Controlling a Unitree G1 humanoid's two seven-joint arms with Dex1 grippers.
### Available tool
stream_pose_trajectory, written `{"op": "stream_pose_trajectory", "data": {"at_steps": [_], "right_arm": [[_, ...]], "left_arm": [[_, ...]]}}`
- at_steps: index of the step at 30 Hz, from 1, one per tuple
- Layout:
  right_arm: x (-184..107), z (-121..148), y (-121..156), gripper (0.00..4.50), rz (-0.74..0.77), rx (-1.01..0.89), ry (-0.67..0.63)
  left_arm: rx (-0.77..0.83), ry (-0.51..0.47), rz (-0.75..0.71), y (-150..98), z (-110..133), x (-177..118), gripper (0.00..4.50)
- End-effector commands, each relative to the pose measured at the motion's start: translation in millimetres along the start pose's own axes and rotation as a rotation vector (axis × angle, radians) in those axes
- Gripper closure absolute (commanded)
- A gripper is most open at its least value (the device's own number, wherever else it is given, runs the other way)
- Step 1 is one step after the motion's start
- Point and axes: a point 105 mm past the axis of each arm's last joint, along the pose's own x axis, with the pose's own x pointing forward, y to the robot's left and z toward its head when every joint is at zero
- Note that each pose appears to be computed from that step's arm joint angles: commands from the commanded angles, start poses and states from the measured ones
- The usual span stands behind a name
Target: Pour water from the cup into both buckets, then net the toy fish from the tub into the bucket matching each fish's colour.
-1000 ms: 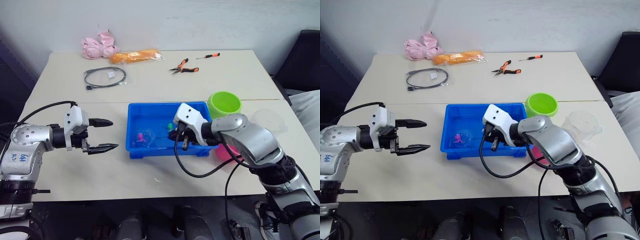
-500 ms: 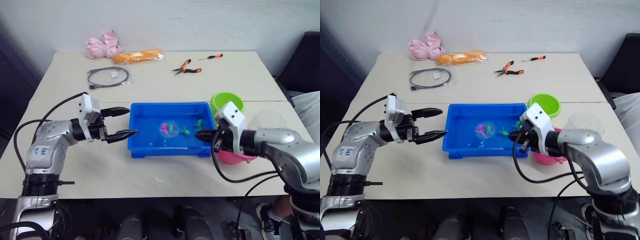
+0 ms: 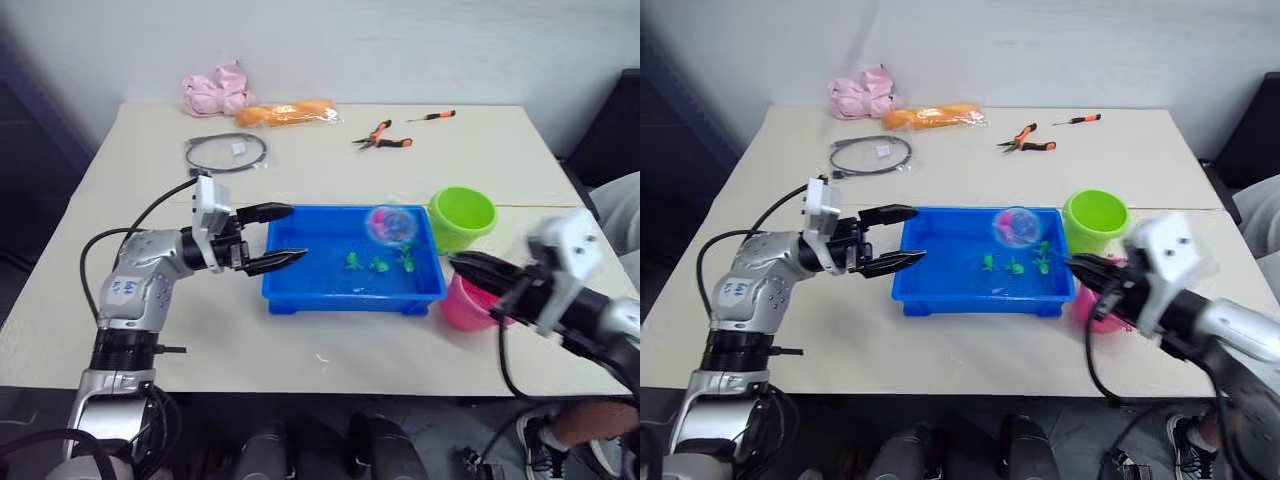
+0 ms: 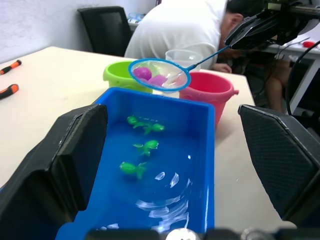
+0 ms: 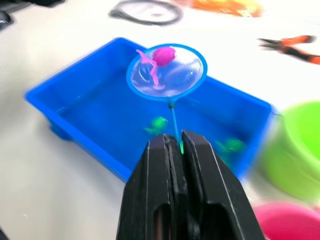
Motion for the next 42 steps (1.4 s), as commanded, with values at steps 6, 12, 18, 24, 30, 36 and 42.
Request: {"op": "stream_pose_trajectory", "data": {"at_steps": [6,12,18,24,30,36,42], "right_arm": [[-66.4,-15.1,-18.0,4.50,-0.236,-0.113,0.060],[-98.0,-46.7,-28.0,4.50,-0.411,-0.136,0.153],[-105.9,-52.7,-32.8,4.50,-0.481,-0.369,0.184],[-99.9,-63.5,-32.6,4.50,-0.477,-0.547,0.216],[-96.3,-64.8,-39.3,4.50,-0.533,-0.776,0.255],[-89.6,-62.5,-32.9,4.50,-0.483,-1.134,0.299],[-90.0,-70.0,-29.5,4.50,-0.486,-1.245,0.309]], "left_arm": [[0.013,-0.030,-0.108,-5.9,2.7,17.6,0.03],[-0.012,-0.062,-0.153,-12.5,0.7,29.9,0.03],[-0.012,-0.058,-0.179,-15.8,-2.8,36.5,0.03],[-0.018,-0.059,-0.186,-18.1,-5.5,38.3,0.03],[-0.019,-0.056,-0.189,-20.0,-7.8,41.0,0.03],[-0.015,-0.058,-0.182,-18.6,-8.3,41.2,0.03],[-0.013,-0.064,-0.180,-19.4,-9.1,43.0,0.03]]}}
